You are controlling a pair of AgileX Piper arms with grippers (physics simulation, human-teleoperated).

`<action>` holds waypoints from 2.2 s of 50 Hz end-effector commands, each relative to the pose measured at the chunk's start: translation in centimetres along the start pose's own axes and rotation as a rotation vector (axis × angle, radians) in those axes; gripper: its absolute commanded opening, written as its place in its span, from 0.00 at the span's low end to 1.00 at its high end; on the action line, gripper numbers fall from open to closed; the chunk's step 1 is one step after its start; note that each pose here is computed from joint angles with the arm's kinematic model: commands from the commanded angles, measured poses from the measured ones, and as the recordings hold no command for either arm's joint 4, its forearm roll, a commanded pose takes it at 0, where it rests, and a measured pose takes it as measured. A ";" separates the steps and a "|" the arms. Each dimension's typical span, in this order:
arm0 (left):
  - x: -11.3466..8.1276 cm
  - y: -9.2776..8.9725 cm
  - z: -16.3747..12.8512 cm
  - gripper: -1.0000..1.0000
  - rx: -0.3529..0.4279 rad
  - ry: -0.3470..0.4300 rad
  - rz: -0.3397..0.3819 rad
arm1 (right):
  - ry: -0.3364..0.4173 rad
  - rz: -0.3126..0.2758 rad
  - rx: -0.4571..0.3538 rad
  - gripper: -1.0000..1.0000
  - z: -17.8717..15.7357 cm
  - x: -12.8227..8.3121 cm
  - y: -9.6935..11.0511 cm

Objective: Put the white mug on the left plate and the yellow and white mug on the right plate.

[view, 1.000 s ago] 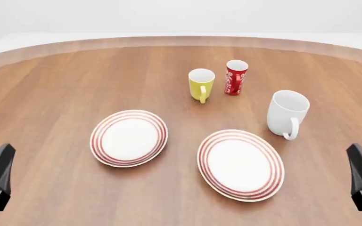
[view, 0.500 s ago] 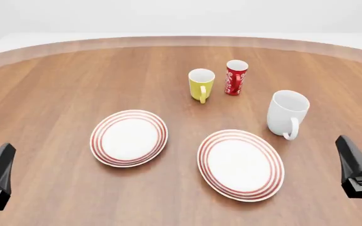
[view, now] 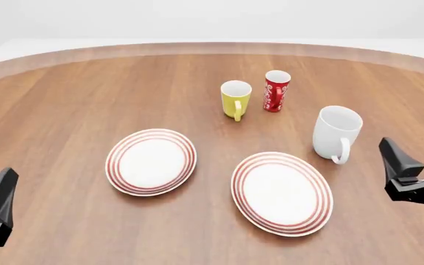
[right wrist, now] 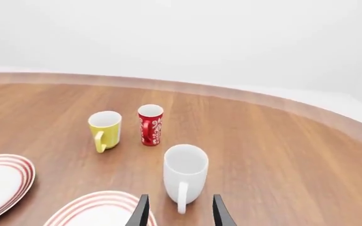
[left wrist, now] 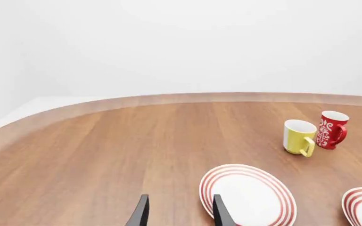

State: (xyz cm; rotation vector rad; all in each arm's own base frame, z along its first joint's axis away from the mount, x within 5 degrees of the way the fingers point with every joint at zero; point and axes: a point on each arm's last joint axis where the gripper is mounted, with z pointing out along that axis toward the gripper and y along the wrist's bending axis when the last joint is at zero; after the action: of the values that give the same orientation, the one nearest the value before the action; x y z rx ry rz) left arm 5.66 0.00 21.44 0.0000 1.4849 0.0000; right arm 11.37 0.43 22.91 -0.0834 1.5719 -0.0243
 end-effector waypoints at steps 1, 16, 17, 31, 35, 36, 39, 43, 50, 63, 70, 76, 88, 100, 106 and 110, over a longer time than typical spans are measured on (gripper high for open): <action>0.0 0.0 0.0 1.00 0.000 0.000 0.000 | 0.021 -0.010 0.002 1.00 1.9 0.3 0.0; 0.0 0.0 0.0 1.00 0.000 0.000 0.000 | 0.065 -0.020 0.021 1.00 4.3 2.1 -0.3; 0.0 0.0 0.0 1.00 0.000 0.000 0.000 | 0.067 -0.020 0.021 1.00 4.5 2.2 -0.3; 0.0 0.0 0.0 1.00 0.000 0.000 0.000 | 0.094 -0.026 0.028 1.00 6.1 3.3 -0.4; 0.0 0.0 0.0 1.00 0.000 0.000 0.000 | 0.099 -0.028 0.024 1.00 6.7 3.7 -0.3; 0.0 0.0 0.0 1.00 0.000 0.000 0.000 | 0.105 -0.029 0.023 1.00 7.0 3.9 -0.3; 0.0 0.0 0.0 1.00 0.000 0.000 0.000 | 0.110 -0.029 0.022 1.00 7.4 4.2 -0.3; 0.0 0.0 0.0 1.00 0.000 0.000 0.000 | 0.117 -0.030 0.016 1.00 7.8 4.4 -0.2; 0.0 0.0 0.0 1.00 0.000 0.000 0.000 | 0.129 -0.031 0.010 1.00 8.8 4.9 -0.1; 0.0 0.0 0.0 1.00 0.000 0.000 0.000 | 0.157 -0.030 0.009 1.00 9.8 6.0 -0.1; 0.0 0.0 0.0 1.00 0.000 0.000 0.000 | 0.174 -0.031 0.010 1.00 10.4 6.6 -0.1; 0.0 0.0 0.0 1.00 0.000 0.000 0.000 | 0.186 -0.031 0.005 1.00 10.7 7.0 0.0; 0.0 0.0 0.0 1.00 0.000 0.000 0.000 | 0.227 -0.029 -0.006 1.00 11.7 8.5 0.3; 0.0 0.0 0.0 1.00 0.000 0.000 0.000 | 0.248 -0.017 -0.008 1.00 12.5 9.7 0.4; 0.0 0.0 0.0 1.00 0.000 0.000 0.000 | 0.260 -0.012 -0.002 1.00 12.7 10.4 0.3; 0.0 0.0 0.0 1.00 0.000 0.000 0.000 | 0.269 -0.011 0.002 1.00 13.0 10.8 0.2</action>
State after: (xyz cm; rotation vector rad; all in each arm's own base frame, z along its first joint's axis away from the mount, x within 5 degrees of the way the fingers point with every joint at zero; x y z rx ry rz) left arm 5.66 0.00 21.44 0.0000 1.4849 0.0000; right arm 23.80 0.51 13.13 -0.0990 1.8199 -0.0463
